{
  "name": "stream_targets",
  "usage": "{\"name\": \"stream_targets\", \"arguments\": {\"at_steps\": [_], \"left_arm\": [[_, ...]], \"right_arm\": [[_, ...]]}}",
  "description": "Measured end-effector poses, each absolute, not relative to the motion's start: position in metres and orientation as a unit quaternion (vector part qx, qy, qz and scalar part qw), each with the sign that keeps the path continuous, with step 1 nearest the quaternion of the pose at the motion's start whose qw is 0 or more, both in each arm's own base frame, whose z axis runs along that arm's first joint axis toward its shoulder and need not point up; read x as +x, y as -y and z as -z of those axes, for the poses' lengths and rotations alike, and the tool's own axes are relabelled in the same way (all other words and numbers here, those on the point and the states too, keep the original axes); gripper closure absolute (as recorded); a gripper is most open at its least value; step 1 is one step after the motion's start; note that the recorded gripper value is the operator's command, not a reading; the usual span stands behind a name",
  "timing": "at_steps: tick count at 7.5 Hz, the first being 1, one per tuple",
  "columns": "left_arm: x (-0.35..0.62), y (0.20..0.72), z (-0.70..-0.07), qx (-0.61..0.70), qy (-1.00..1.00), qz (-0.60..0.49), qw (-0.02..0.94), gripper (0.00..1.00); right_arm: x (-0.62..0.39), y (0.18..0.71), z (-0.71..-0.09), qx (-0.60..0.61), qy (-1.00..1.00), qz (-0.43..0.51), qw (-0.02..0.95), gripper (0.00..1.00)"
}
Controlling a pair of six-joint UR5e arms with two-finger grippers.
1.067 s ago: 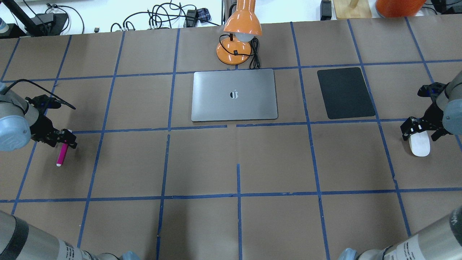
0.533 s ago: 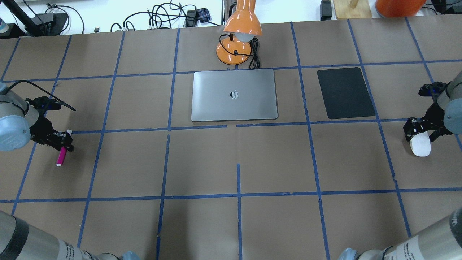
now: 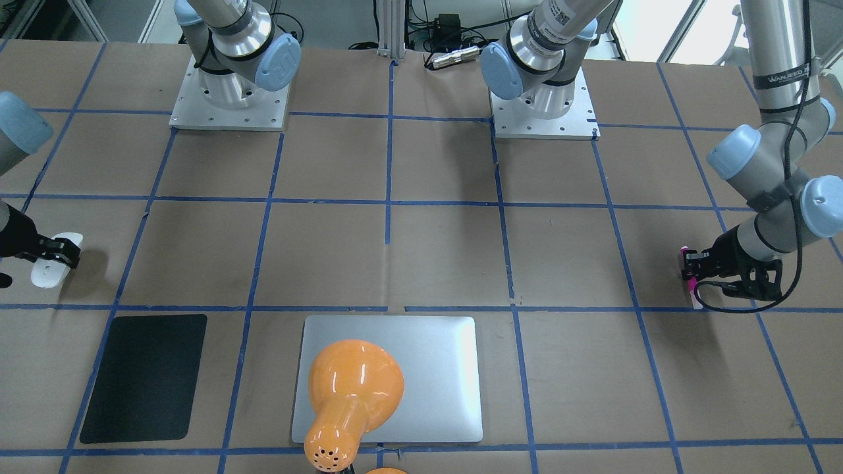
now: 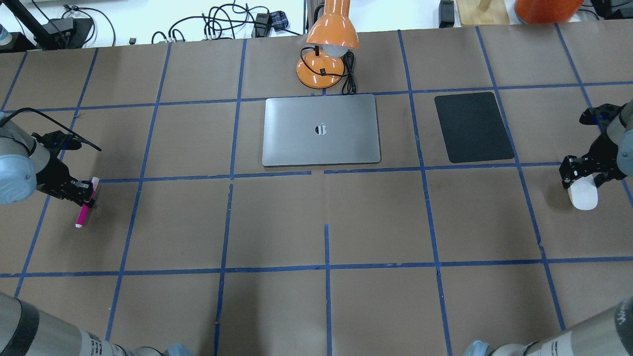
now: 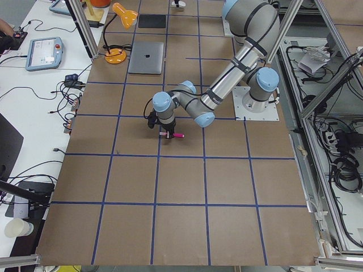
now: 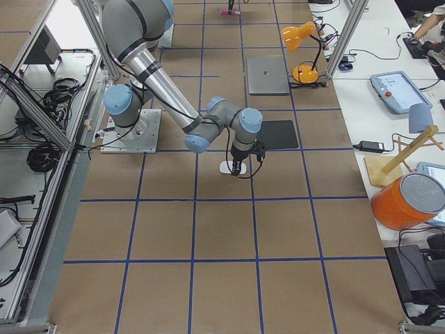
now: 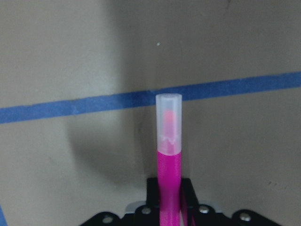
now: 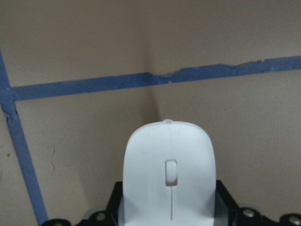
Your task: Place pen and mouse around notebook
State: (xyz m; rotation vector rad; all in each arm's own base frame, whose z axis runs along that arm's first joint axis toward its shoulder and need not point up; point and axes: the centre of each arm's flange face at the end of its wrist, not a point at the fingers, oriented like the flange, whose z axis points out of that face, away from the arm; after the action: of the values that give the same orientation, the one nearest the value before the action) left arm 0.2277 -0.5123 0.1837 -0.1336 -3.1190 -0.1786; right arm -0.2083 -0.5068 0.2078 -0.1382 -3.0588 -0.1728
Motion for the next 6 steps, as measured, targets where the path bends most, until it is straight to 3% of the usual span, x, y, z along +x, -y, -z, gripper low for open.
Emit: {"name": "stream_targets", "arguments": {"at_steps": [4, 6], "left_arm": [[0.186, 0.55, -0.237, 0.106, 0.994, 0.016, -0.022, 1.0], [0.133, 0.565, -0.242, 0.188, 0.982, 0.009, -0.02, 1.0]], "right_arm": [[-0.119, 0.57, -0.269, -0.015, 0.999, 0.032, 0.034, 0.58], [-0.056, 0.633, -0.253, 0.008, 0.999, 0.03, 0.028, 0.54]]}}
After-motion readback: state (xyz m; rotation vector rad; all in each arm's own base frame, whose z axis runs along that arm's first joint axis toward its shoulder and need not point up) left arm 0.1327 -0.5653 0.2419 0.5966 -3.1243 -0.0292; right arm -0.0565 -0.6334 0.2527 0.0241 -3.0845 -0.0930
